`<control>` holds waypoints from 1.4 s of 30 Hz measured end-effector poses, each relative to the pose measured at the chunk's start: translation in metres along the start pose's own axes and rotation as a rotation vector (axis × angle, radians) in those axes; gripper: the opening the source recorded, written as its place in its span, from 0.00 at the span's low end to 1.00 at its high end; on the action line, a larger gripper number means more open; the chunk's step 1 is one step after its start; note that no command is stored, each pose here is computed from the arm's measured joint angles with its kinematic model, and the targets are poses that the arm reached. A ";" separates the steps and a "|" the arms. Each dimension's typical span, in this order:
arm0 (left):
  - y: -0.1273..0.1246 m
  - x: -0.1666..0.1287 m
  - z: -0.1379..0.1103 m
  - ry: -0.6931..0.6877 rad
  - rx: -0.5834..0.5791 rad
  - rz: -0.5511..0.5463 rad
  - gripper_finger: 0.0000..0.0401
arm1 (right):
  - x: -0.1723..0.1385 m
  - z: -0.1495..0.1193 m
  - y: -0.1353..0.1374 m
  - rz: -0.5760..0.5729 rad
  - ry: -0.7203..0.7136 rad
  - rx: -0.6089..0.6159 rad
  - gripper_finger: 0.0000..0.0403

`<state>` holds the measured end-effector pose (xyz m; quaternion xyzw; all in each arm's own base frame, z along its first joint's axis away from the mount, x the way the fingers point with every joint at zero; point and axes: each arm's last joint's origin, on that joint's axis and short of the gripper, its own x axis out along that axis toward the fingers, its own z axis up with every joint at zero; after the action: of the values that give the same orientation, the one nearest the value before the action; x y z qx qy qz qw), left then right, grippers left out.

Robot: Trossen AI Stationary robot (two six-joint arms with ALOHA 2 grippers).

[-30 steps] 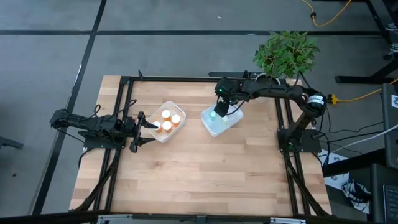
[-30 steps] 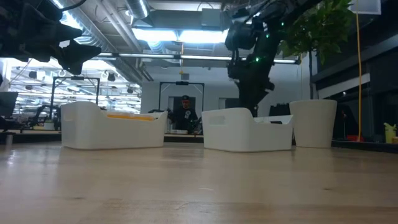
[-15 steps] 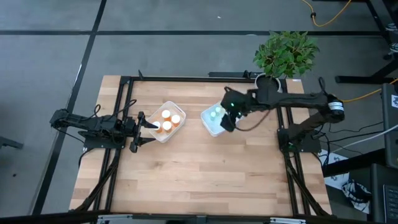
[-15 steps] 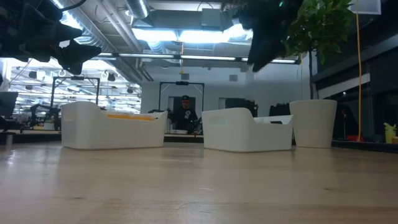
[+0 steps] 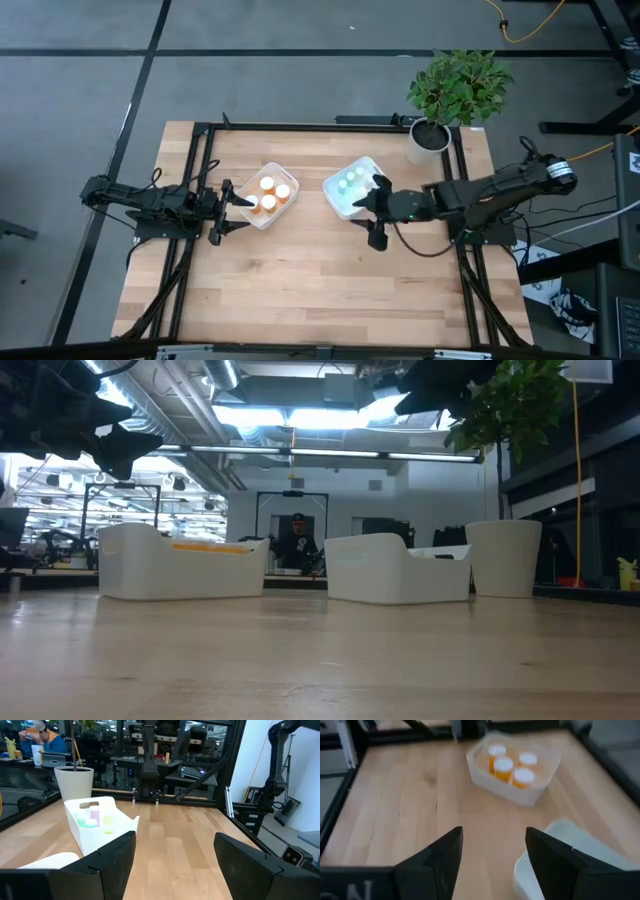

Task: Pick and place medicine bottles into bin by pill shape (circle, oval)
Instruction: Return to Home Position

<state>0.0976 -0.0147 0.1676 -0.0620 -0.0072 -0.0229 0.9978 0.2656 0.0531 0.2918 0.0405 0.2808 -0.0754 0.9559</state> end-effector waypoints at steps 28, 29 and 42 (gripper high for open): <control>0.000 0.000 0.000 0.000 0.000 0.000 0.66 | -0.078 -0.142 -0.020 0.429 -0.481 -0.180 0.54; 0.000 0.000 0.000 0.001 0.000 0.000 0.66 | -0.080 -0.144 -0.021 0.447 -0.493 -0.195 0.54; 0.000 0.000 0.000 0.000 0.000 0.000 0.66 | -0.084 -0.151 -0.033 0.271 -0.568 -0.128 0.54</control>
<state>0.0976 -0.0146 0.1676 -0.0620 -0.0073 -0.0227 0.9978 0.1096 0.0487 0.2095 -0.0052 -0.0009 0.0621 0.9981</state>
